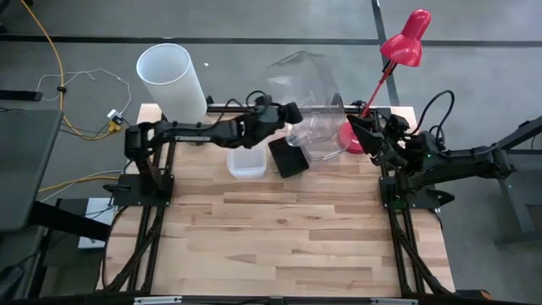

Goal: Stack baskets by color
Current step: Stack the transparent bin on the transparent bin

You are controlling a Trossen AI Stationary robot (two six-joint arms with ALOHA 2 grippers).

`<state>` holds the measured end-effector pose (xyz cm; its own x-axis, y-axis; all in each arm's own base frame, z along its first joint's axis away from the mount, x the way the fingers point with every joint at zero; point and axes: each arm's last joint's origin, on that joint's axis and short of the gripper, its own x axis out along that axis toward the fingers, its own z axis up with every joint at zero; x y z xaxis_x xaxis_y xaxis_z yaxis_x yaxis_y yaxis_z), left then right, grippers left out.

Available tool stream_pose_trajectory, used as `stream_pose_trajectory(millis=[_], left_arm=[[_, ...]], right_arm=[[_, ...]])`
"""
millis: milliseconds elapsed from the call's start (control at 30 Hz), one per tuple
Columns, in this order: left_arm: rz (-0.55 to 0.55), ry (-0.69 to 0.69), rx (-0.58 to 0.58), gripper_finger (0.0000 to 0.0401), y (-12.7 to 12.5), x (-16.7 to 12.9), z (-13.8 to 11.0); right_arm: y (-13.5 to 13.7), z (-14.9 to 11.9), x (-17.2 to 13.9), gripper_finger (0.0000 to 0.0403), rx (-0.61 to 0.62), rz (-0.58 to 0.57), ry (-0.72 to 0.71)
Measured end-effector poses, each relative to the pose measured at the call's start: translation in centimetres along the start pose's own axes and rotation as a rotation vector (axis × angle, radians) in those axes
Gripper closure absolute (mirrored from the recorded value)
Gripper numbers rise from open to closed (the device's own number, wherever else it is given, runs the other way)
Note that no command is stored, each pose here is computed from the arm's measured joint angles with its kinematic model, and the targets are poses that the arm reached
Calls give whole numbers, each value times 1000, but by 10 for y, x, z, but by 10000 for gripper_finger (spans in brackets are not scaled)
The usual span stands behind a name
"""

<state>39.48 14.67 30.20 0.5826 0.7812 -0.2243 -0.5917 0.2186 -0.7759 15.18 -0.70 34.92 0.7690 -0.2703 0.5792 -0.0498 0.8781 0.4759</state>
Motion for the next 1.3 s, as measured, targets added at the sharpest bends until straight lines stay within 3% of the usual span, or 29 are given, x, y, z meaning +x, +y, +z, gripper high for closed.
stream_pose_trajectory(millis=[200, 400, 700, 900, 1200, 1300], left_arm=[[-11, 16, -97, 401, -24, 30, -7], [94, 76, -143, 401, -14, 54, -33], [302, 74, -157, 401, 7, 50, -48], [306, 74, -152, 401, 6, 48, -51], [347, 146, -162, 401, 24, 59, -84], [350, 141, -169, 401, 24, 59, -84]], right_arm=[[0, 0, 0, 171, -18, 4, -3], [2, 0, 0, 171, -16, 49, 16], [2, 0, -1, 171, -40, 60, 20], [2, 1, -1, 171, -63, 57, 18], [2, 0, -1, 171, -61, 55, 22], [2, 0, -1, 171, -63, 52, 26]])
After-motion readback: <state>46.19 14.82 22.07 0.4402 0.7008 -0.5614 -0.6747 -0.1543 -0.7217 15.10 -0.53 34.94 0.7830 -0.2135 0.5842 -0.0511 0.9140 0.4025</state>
